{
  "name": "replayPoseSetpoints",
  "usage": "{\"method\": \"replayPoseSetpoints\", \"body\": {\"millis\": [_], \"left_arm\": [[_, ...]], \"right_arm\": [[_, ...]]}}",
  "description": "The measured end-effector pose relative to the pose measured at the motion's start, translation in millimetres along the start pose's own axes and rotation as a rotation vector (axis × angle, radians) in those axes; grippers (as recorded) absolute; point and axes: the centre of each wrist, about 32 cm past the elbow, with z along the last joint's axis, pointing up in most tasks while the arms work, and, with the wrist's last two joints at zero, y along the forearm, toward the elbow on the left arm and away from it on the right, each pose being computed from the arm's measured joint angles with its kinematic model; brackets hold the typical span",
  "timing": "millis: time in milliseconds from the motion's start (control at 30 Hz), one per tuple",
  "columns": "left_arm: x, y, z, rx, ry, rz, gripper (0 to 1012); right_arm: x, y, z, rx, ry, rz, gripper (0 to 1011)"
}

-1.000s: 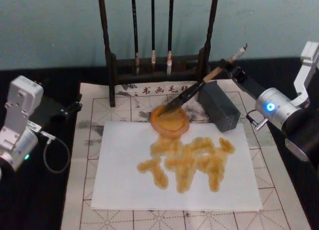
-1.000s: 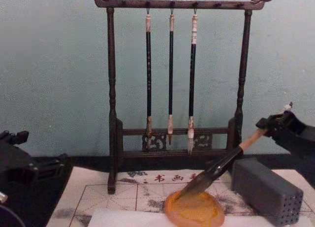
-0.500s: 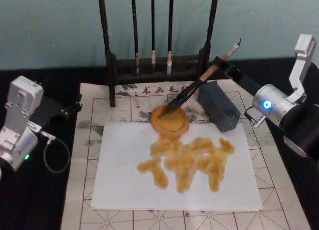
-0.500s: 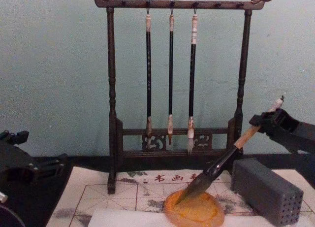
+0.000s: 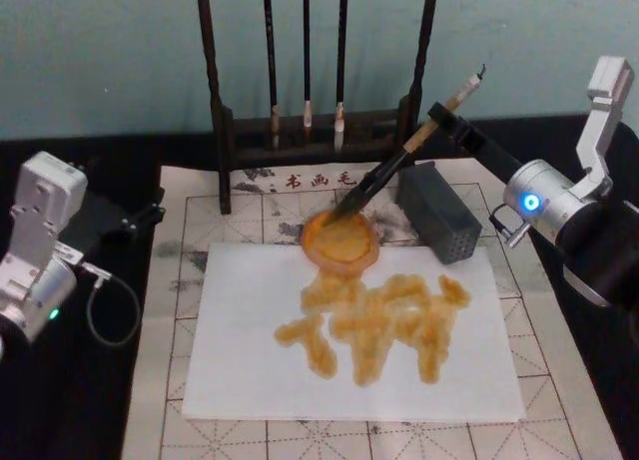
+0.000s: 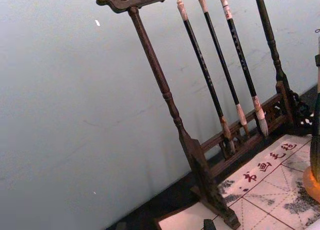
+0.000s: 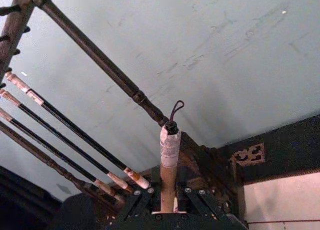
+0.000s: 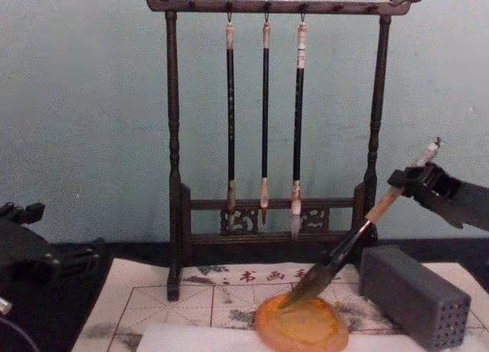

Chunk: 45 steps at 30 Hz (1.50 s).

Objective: Pick up the brush from the inkstone, write on the paper, then place the brush back to its original position.

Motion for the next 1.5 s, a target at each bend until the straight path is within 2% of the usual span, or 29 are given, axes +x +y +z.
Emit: {"method": "replayPoseSetpoints", "body": {"millis": [733,1133,1500], "left_arm": [[0.0,0.0,0.0,0.000,0.000,0.000,1001],[0.0,0.0,0.0,0.000,0.000,0.000,1001],[0.0,0.0,0.0,0.000,0.000,0.000,1001]], "right_arm": [[-6.1,-5.3,2.6,0.069,-0.118,0.003,192],[-8.6,-7.5,4.5,0.093,-0.150,0.016,192],[-19.1,-19.2,9.1,0.108,-0.163,0.067,192]]}}
